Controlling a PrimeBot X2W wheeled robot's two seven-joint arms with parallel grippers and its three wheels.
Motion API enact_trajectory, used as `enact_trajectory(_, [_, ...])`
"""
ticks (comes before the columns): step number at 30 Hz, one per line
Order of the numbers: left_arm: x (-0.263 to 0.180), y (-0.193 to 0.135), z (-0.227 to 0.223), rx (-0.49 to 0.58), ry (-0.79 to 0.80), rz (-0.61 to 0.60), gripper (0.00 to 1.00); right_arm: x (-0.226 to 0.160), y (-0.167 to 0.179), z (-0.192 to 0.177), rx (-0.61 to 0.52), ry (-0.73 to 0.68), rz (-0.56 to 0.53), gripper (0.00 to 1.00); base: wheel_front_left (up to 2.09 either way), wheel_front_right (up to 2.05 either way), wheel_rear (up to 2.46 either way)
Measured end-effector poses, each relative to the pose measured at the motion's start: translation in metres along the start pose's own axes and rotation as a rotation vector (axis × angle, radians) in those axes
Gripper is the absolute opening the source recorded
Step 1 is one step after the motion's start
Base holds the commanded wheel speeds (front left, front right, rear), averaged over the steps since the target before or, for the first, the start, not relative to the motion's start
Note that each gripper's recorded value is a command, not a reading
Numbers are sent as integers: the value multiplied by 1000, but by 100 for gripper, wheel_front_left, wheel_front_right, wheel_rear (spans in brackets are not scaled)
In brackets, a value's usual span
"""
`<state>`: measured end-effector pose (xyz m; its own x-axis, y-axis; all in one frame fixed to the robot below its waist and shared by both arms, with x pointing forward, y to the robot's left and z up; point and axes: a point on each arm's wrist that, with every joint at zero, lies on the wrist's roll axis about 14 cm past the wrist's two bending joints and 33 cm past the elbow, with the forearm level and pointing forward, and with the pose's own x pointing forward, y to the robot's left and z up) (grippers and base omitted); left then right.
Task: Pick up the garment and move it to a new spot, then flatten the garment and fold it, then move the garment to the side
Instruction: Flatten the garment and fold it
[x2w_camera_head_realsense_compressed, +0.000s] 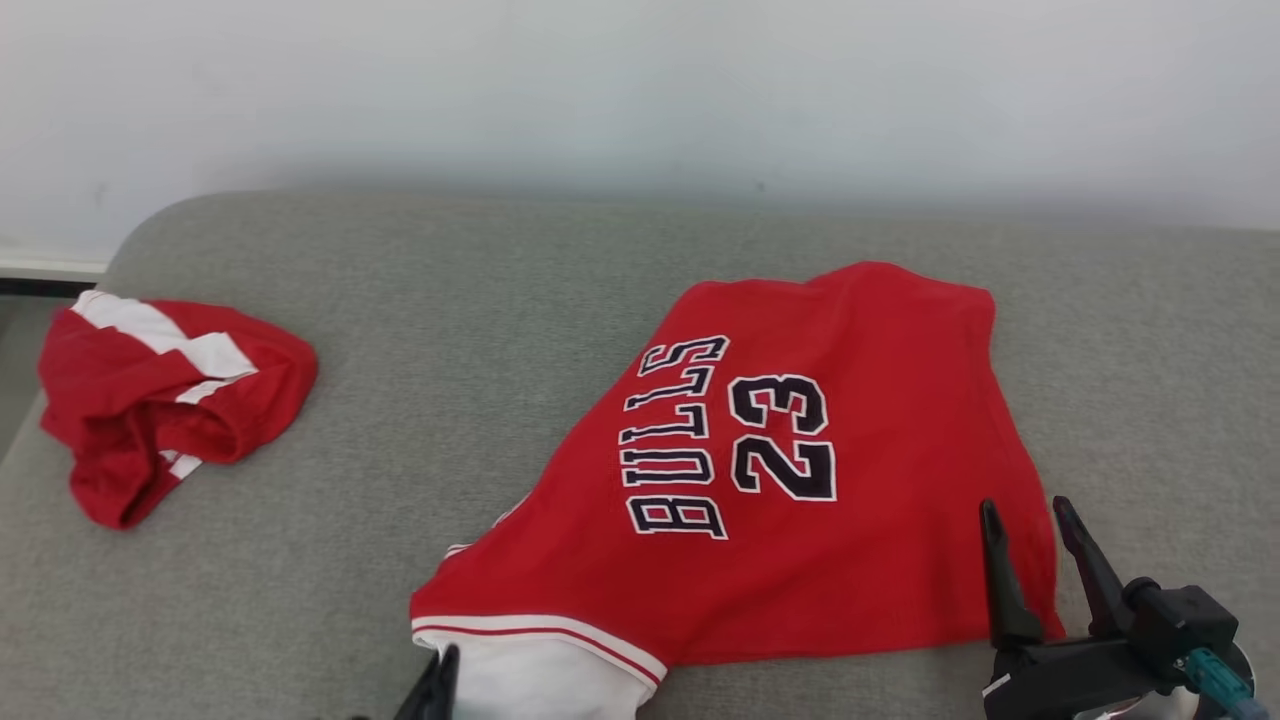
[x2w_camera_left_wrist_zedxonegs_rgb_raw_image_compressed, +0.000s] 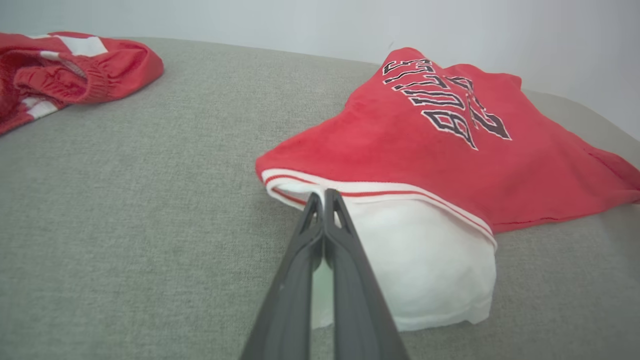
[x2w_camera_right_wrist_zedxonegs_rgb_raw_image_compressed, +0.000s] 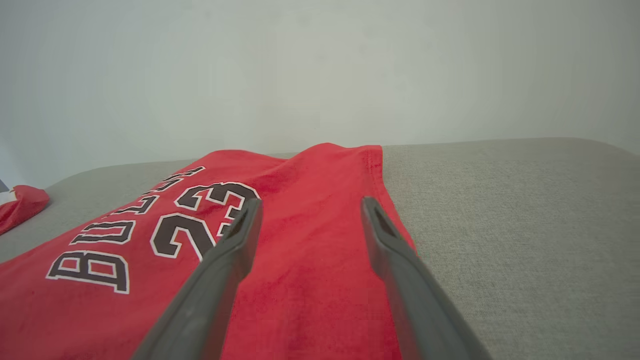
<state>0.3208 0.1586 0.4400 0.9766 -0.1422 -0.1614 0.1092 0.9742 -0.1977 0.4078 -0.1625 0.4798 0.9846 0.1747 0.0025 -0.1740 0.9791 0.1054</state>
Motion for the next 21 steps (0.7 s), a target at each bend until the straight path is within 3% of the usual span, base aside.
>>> enact_trajectory(15, [67, 15, -2, 45, 30, -18, 0, -31, -53, -5, -18, 24, -162, 100, 0, 0, 0])
enact_trajectory(17, [71, 17, -8, 49, 50, -16, 55, -35, -57, -6, -16, 29, -179, 100, 0, 0, 0])
enact_trajectory(18, [73, 17, -8, 53, 54, -16, 100, -36, -59, -7, -15, 31, -185, 100, 0, 0, 0])
enact_trajectory(21, [75, 17, 1, 43, 20, -9, 100, -39, -61, -9, -8, 35, -198, 100, 0, 0, 0])
